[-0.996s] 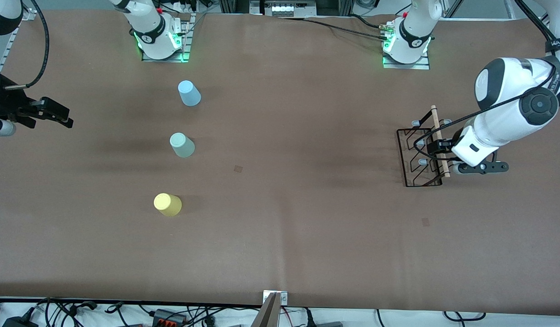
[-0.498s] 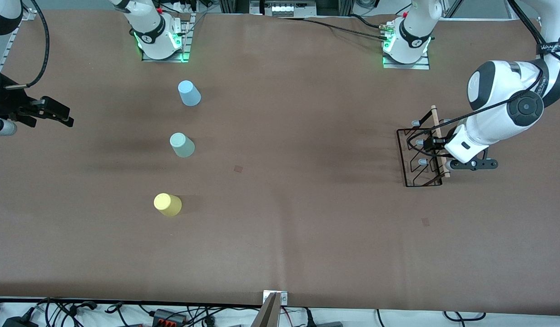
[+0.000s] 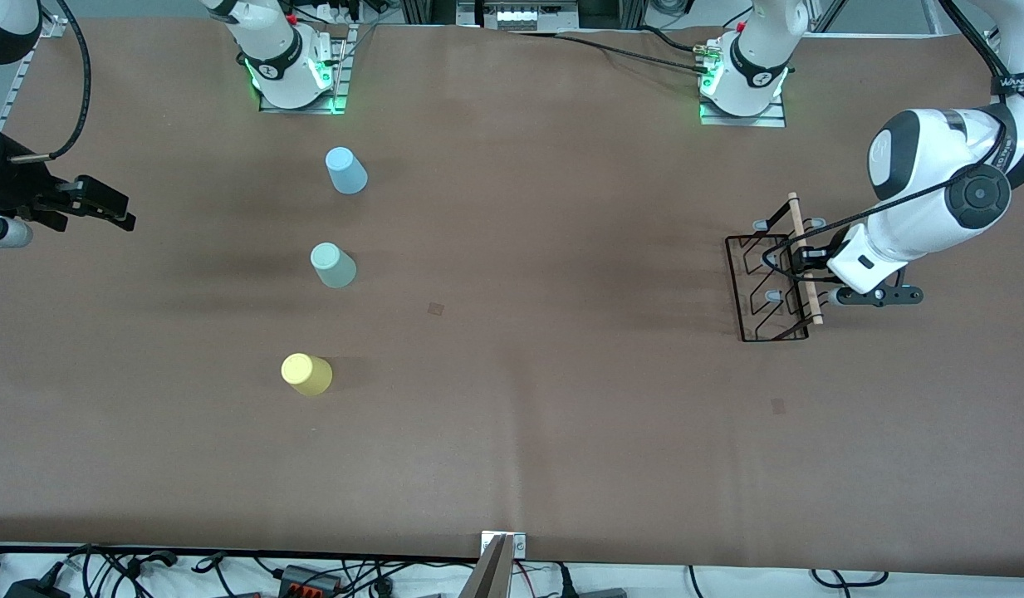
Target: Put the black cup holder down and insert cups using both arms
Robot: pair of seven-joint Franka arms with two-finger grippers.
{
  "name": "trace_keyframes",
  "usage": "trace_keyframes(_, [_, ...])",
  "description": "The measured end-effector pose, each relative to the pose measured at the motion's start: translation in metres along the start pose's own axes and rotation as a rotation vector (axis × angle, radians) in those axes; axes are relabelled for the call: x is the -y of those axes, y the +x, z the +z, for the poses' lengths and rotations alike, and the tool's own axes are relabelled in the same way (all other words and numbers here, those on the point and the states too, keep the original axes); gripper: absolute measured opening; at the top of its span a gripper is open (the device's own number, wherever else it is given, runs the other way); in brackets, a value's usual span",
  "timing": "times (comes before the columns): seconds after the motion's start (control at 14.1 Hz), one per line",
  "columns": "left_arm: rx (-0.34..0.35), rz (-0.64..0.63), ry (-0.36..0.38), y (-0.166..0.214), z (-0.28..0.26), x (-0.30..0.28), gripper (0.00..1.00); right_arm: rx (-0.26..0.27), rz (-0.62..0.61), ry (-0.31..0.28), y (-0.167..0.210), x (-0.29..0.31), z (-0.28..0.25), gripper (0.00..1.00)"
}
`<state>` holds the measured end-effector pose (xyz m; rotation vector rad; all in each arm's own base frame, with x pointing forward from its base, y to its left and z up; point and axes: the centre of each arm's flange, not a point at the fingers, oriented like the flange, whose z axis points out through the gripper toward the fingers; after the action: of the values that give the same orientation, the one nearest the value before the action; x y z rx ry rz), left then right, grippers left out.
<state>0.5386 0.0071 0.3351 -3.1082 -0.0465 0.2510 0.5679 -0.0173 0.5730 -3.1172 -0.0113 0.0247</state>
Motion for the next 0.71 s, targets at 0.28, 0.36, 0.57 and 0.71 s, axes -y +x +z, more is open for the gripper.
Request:
trace_keyframes(0.28, [0.013, 0.001, 0.000, -0.0032, 0.0059, -0.0005, 0.40, 0.000, 0.000, 0.000, 0.0000, 0.0000, 0.0000, 1.00])
trace_keyframes(0.36, [0.014, 0.002, 0.001, -0.0035, 0.0065, -0.0012, 0.26, 0.000, 0.000, 0.000, 0.0000, 0.0000, 0.0000, 1.00])
trace_keyframes(0.57, [0.018, -0.006, 0.001, -0.0044, 0.0081, -0.0011, 0.16, 0.001, 0.000, 0.000, -0.0001, -0.0001, 0.0001, 1.00])
trace_keyframes(0.71, [0.021, -0.051, 0.000, -0.0041, 0.0055, -0.0030, 0.16, 0.001, 0.000, 0.000, -0.0001, -0.0001, 0.0001, 1.00])
